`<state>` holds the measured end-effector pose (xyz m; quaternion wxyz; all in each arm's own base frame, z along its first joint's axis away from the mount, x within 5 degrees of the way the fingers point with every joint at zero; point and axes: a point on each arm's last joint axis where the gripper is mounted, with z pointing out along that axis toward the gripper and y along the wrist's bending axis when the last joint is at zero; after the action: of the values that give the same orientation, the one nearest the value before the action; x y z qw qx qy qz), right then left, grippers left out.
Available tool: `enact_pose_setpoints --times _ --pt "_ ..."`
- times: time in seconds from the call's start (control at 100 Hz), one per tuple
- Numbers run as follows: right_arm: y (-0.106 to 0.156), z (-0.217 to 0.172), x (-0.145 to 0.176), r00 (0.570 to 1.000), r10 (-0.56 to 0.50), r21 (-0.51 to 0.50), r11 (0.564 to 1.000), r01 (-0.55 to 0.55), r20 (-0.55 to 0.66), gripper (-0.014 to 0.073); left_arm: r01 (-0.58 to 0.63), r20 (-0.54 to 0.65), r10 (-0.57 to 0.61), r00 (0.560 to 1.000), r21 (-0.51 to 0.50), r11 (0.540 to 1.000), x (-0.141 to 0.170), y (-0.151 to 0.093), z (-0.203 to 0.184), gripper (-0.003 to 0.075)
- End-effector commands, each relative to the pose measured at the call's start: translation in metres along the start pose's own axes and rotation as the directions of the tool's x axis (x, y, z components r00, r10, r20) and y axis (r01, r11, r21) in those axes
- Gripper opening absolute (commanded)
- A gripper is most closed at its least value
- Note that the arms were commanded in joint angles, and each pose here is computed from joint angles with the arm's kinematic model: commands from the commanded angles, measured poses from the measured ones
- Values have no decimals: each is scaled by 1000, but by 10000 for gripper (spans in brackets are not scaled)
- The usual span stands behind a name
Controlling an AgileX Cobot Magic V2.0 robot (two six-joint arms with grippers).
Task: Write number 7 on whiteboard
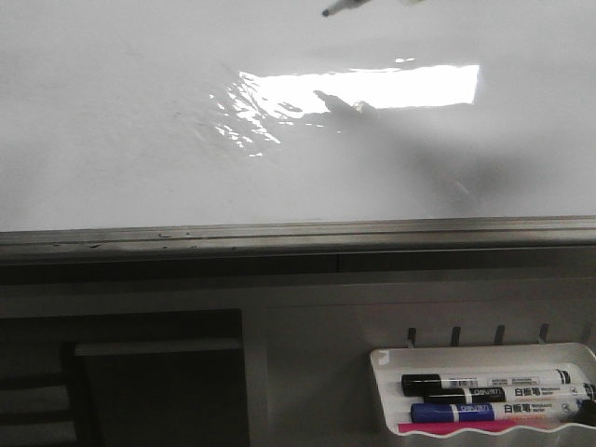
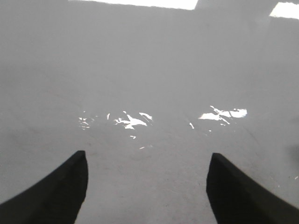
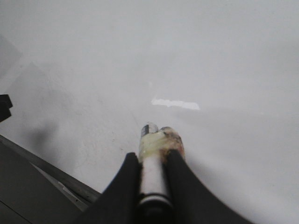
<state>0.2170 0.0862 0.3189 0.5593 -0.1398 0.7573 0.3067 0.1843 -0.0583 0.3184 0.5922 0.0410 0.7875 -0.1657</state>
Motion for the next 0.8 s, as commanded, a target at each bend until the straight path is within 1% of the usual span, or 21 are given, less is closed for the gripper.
enact_pose_setpoints --times 0.0,0.14,0.36,0.54,0.6,0.79 --pt "4 6 -13 998 22 -57 998 -19 53 -63 20 117 -17 993 -23 1000 -18 1 -5 489" --pt "-1 19 -14 999 16 -63 998 -14 34 -63 20 126 -17 992 -27 999 -19 1 -5 489" --pt "-11 35 -15 1000 27 -41 999 -27 11 -63 20 128 -17 992 -28 999 -19 1 -5 489" --pt "-18 38 -12 1000 30 20 999 -30 -7 -63 20 130 -17 991 -28 999 -19 1 -5 489" --pt "-18 36 -12 1000 3 25 1000 -2 -15 -63 20 130 -17 991 -28 999 -19 1 -5 489" --pt "-22 23 -6 1000 -11 136 991 14 -21 -63 21 132 -16 991 -29 999 -19 1 -5 489"
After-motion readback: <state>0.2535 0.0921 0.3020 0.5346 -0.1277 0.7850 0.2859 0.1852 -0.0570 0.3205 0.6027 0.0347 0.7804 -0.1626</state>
